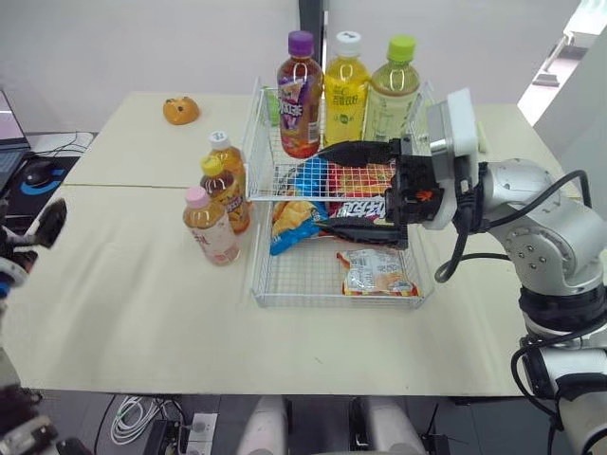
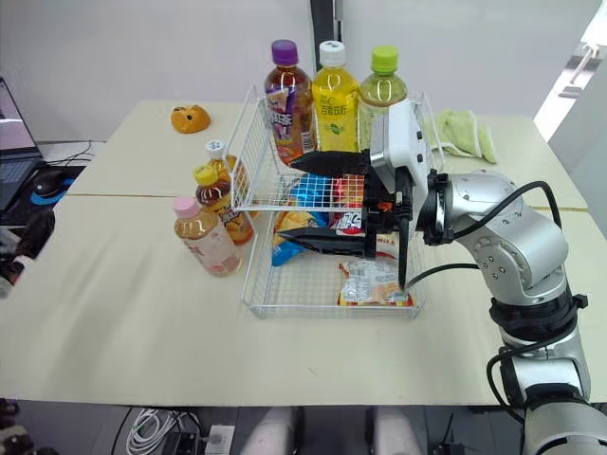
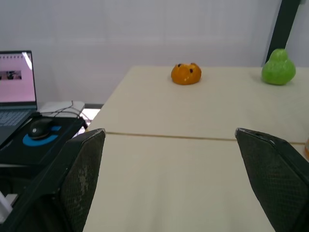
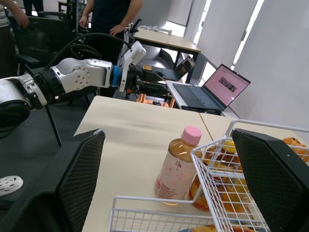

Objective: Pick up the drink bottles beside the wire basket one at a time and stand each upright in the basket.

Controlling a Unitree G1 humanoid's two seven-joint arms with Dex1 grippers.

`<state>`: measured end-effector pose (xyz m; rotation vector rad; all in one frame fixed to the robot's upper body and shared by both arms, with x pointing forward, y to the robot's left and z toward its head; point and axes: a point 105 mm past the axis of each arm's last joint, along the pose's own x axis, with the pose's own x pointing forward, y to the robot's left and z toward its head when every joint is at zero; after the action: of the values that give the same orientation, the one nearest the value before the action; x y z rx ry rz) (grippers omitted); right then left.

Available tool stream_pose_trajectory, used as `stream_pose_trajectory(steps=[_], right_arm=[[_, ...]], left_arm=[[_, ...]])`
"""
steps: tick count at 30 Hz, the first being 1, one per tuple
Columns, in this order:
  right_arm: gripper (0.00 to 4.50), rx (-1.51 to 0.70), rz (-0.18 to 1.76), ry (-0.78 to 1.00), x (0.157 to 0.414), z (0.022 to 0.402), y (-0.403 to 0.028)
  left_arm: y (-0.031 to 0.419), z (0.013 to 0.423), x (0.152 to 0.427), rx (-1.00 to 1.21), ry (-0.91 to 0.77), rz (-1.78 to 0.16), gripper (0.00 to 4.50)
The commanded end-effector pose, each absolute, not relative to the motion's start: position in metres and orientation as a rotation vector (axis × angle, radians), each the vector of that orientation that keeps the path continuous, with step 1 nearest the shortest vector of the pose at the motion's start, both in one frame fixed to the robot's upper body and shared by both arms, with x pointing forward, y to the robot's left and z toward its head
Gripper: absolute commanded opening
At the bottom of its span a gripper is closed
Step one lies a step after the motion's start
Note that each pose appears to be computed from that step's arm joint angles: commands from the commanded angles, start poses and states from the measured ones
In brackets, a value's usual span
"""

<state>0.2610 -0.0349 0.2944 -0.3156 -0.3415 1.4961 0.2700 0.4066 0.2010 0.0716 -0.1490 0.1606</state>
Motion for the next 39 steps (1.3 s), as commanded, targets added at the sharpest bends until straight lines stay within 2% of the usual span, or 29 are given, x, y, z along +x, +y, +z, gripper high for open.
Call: stream_pose_trajectory(steps=[1,5,10,14,18,22,25,28,33,39], right_arm=[[4.5,-0.341,1.52,-0.382,0.255,0.301,-0.034],[4.5,-0.364,1.511,-0.374,0.255,0.298,-0.034],[4.5,-0.366,1.497,-0.376,0.256,0.297,-0.035],[4.5,-0.365,1.491,-0.382,0.257,0.298,-0.036],[4.5,-0.356,1.496,-0.388,0.259,0.298,-0.035],[4.5,-0.354,1.509,-0.392,0.26,0.296,-0.033],[4.5,-0.354,1.516,-0.397,0.26,0.295,-0.031],[4.5,-0.351,1.516,-0.399,0.261,0.294,-0.031],[4.5,-0.341,1.518,-0.4,0.264,0.295,-0.028],[4.5,-0.348,1.517,-0.402,0.265,0.296,-0.028]], left_arm=[[0.398,0.213,0.262,0.124,-0.202,0.176,4.47],[0.392,0.202,0.263,0.091,-0.177,0.169,4.47],[0.381,0.207,0.265,0.126,-0.184,0.17,4.47],[0.358,0.204,0.254,0.166,-0.139,0.114,4.47],[0.317,0.217,0.224,0.008,-0.202,-0.132,4.47],[0.281,0.207,0.195,0.023,-0.134,-0.256,4.47],[0.255,0.197,0.176,0.006,-0.102,-0.298,4.47],[0.249,0.199,0.167,0.01,-0.116,-0.27,4.47],[0.252,0.214,0.177,0.032,-0.192,-0.235,4.47],[0.253,0.215,0.213,0.064,-0.178,-0.241,4.47]])
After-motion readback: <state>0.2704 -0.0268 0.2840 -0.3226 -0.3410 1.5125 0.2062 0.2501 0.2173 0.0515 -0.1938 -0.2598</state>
